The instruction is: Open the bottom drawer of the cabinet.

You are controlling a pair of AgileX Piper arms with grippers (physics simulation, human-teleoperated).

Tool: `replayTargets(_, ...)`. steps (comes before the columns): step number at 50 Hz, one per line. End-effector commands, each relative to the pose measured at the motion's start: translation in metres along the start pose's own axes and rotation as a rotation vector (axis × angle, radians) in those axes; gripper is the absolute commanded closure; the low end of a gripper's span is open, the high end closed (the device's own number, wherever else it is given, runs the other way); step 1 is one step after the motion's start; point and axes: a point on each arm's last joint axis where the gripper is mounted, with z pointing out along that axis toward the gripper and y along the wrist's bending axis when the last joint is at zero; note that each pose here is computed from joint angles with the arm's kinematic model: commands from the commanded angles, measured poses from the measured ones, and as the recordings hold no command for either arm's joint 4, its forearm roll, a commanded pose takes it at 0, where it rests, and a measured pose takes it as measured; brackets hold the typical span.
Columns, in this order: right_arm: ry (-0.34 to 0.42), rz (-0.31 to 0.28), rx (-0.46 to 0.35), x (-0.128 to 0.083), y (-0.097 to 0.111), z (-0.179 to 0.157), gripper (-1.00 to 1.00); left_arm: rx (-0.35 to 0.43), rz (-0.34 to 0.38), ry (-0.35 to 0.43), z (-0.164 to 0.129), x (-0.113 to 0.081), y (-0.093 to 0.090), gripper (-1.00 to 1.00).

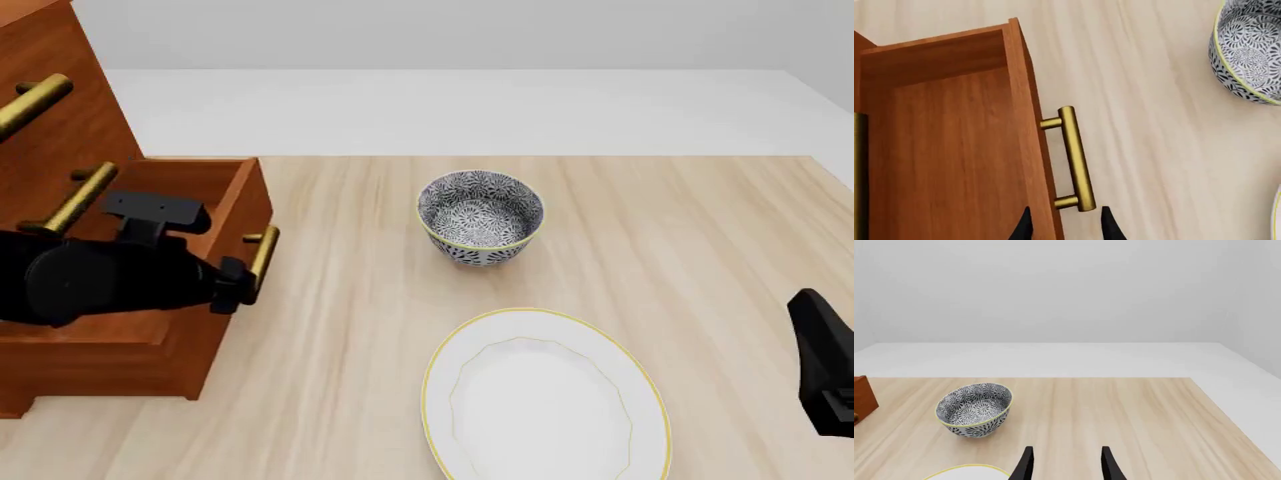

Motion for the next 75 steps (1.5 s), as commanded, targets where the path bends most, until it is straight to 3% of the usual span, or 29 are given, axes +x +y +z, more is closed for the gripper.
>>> replayTargets(1, 0.000, 0.000, 0.000, 0.000, 0.000, 0.000, -1.00, 0.041, 0.041, -0.005, 0.008, -0.004, -0.016, -1.00)
replayTargets(19, 0.000, 0.000, 0.000, 0.000, 0.000, 0.000, -1.00, 0.104, 0.061, 0.019, 0.025, 0.006, -0.041, -1.00)
replayTargets(44, 0.000, 0.000, 0.000, 0.000, 0.000, 0.000, -1.00, 0.211, 0.128, -0.057, -0.008, -0.021, -0.079, -1.00)
replayTargets(47, 0.000, 0.000, 0.000, 0.000, 0.000, 0.000, -1.00, 0.208, 0.143, -0.067, -0.011, -0.022, -0.078, -1.00)
replayTargets(52, 0.000, 0.000, 0.000, 0.000, 0.000, 0.000, -1.00, 0.149, 0.157, -0.154, -0.034, -0.035, -0.053, -1.00)
replayTargets(57, 0.000, 0.000, 0.000, 0.000, 0.000, 0.000, -1.00, 0.104, 0.213, -0.333, -0.099, -0.057, -0.036, -1.00)
replayTargets(61, 0.000, 0.000, 0.000, 0.000, 0.000, 0.000, -1.00, 0.087, 0.248, -0.447, -0.148, -0.062, -0.030, -1.00)
replayTargets(64, 0.000, 0.000, 0.000, 0.000, 0.000, 0.000, -1.00, 0.083, 0.265, -0.519, -0.174, -0.058, -0.028, -1.00)
replayTargets(67, 0.000, 0.000, 0.000, 0.000, 0.000, 0.000, -1.00, 0.090, 0.340, -0.650, -0.205, -0.046, -0.029, -1.00)
replayTargets(69, 0.000, 0.000, 0.000, 0.000, 0.000, 0.000, -1.00, 0.065, 0.322, -0.700, -0.223, -0.038, -0.023, -1.00)
replayTargets(72, 0.000, 0.000, 0.000, 0.000, 0.000, 0.000, -1.00, 0.067, 0.381, -0.771, -0.237, -0.024, -0.023, -1.00)
replayTargets(73, 0.000, 0.000, 0.000, 0.000, 0.000, 0.000, -1.00, 0.091, 0.367, -0.758, -0.237, -0.023, -0.024, -1.00)
replayTargets(74, 0.000, 0.000, 0.000, 0.000, 0.000, 0.000, -1.00, 0.075, 0.320, -0.782, -0.248, -0.017, -0.019, -1.00)
replayTargets(75, 0.000, 0.000, 0.000, 0.000, 0.000, 0.000, -1.00, 0.054, 0.328, -0.807, -0.253, -0.010, -0.016, -1.00)
